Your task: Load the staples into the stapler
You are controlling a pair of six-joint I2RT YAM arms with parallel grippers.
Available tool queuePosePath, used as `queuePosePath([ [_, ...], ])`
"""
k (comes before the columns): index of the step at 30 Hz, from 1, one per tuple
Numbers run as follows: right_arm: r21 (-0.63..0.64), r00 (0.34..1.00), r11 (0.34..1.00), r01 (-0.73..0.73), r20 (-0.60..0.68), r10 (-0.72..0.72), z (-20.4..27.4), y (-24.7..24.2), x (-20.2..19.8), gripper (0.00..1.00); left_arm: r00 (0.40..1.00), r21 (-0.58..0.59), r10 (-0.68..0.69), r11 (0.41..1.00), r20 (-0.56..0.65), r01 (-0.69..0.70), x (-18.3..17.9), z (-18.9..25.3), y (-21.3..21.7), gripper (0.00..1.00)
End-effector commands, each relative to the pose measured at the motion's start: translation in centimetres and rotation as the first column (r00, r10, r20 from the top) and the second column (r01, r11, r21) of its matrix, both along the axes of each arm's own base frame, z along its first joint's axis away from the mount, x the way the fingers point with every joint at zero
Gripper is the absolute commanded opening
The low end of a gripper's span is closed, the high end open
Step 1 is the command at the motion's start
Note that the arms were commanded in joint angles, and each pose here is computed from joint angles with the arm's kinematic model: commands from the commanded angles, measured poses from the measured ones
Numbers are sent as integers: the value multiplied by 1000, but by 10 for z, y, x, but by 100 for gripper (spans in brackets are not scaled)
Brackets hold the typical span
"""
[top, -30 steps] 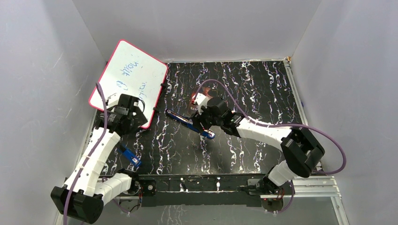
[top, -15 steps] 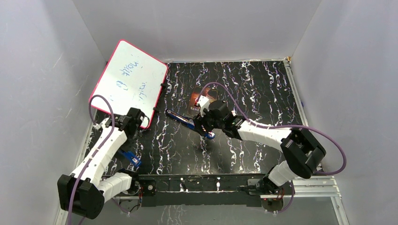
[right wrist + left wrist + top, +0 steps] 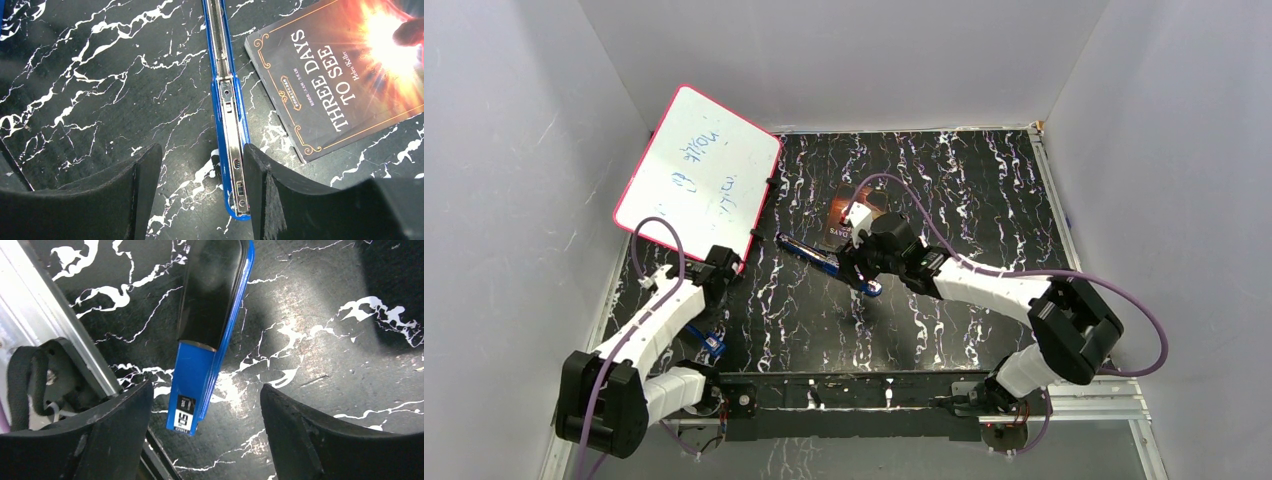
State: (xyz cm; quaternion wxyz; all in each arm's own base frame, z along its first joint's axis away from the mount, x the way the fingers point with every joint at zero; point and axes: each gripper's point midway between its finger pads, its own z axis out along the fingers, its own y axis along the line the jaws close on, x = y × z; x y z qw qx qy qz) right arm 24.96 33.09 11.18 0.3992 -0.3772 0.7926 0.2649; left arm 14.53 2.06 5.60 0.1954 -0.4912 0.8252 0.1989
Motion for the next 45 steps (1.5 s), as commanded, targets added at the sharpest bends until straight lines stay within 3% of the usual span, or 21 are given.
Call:
queuePosePath([
  [1, 39, 998, 999, 4, 59, -7, 22, 1, 3, 69, 998, 3, -12, 1000, 62, 12, 11, -10, 1, 72],
  [5, 40, 998, 999, 11, 65, -14, 26, -1, 4, 69, 998, 8, -18, 1000, 65, 17, 14, -15, 2, 61],
  [10, 43, 997, 999, 16, 71, -19, 29, -2, 4, 69, 997, 11, -36, 999, 75, 35, 17, -15, 1, 41],
  [14, 43, 996, 999, 26, 83, -30, 32, -5, 5, 69, 994, 6, -52, 999, 101, 52, 20, -13, 1, 21],
  [15, 42, 995, 999, 31, 89, -34, 33, -6, 6, 70, 988, -3, -85, 996, 127, 86, 26, -11, -2, 7],
  [16, 43, 995, 998, 34, 95, -38, 34, -6, 7, 69, 984, -6, -110, 994, 143, 112, 29, -9, -3, 0],
  [18, 43, 993, 998, 43, 110, -48, 38, -8, 9, 70, 974, -3, -159, 987, 161, 162, 35, -2, -5, 0],
  [20, 46, 988, 996, 75, 133, -81, 43, -15, 12, 70, 950, -97, -264, 954, 167, 283, 41, 3, -28, 0],
  [23, 51, 973, 986, 157, 164, -163, 49, -29, 19, 71, 924, -193, -302, 917, 233, 348, 36, 6, -63, 0],
  [25, 66, 957, 973, 221, 175, -230, 52, -39, 23, 71, 876, -155, -413, 876, 249, 457, 43, 17, -93, 0],
  [29, 97, 923, 936, 339, 157, -350, 51, -62, 30, 72, 700, -53, -691, 704, 181, 708, 49, 22, -164, 0],
  [34, 172, 867, 867, 468, 101, -488, 43, -98, 38, 72, 393, 44, -911, 401, 130, 915, 62, 28, -230, 0],
  [39, 210, 827, 815, 540, 45, -560, 34, -126, 41, 72, 133, 50, -976, 144, 172, 988, 67, 24, -267, 0],
  [43, 220, 826, 811, 542, 34, -562, 31, -132, 39, 72, -89, 53, -984, -82, 152, 995, 61, 21, -280, 0],
  [45, 222, 835, 818, 531, 27, -550, 29, -131, 37, 72, -183, 41, -974, -180, 132, 983, 55, 17, -282, 6],
])
